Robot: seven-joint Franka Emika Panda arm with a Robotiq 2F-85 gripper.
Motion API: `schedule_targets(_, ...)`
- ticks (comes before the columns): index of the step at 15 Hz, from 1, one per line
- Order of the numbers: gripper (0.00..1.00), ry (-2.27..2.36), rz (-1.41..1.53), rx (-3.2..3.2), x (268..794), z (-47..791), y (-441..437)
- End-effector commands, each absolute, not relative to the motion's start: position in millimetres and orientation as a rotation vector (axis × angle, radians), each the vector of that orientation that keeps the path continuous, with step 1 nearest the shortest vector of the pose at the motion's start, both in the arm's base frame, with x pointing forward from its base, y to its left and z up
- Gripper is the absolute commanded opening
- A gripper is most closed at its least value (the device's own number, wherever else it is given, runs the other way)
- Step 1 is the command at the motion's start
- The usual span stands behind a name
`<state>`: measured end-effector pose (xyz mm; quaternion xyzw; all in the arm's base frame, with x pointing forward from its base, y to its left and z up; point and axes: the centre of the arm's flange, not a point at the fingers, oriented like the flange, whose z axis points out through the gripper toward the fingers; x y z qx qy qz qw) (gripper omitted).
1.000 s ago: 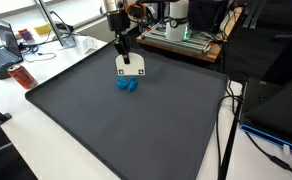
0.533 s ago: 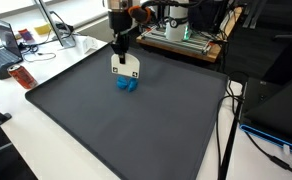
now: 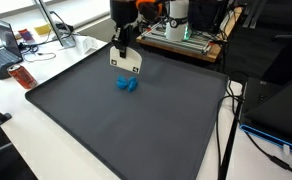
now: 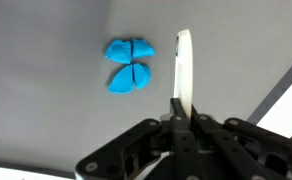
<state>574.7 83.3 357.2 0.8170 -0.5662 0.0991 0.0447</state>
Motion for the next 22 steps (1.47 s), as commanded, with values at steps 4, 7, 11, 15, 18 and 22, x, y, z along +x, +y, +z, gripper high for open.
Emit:
schedule_targets(4, 0.01, -1.592, 0.144, 2.38, 640.6, 336.4, 108.0)
schedule_targets(7, 0.01, -1.538, 0.089, 2.328, 666.1, 309.5, 110.3)
schedule_targets(11, 0.01, -1.481, 0.023, 2.249, 693.0, 274.4, 114.0)
schedule_targets(15, 0.01, -1.406, -0.041, 2.202, 712.3, 252.6, 118.2)
schedule_targets(18, 0.01, -1.359, -0.076, 2.179, 722.3, 245.1, 121.4)
schedule_targets(22, 0.01, -1.319, -0.112, 2.158, 733.1, 235.9, 125.5)
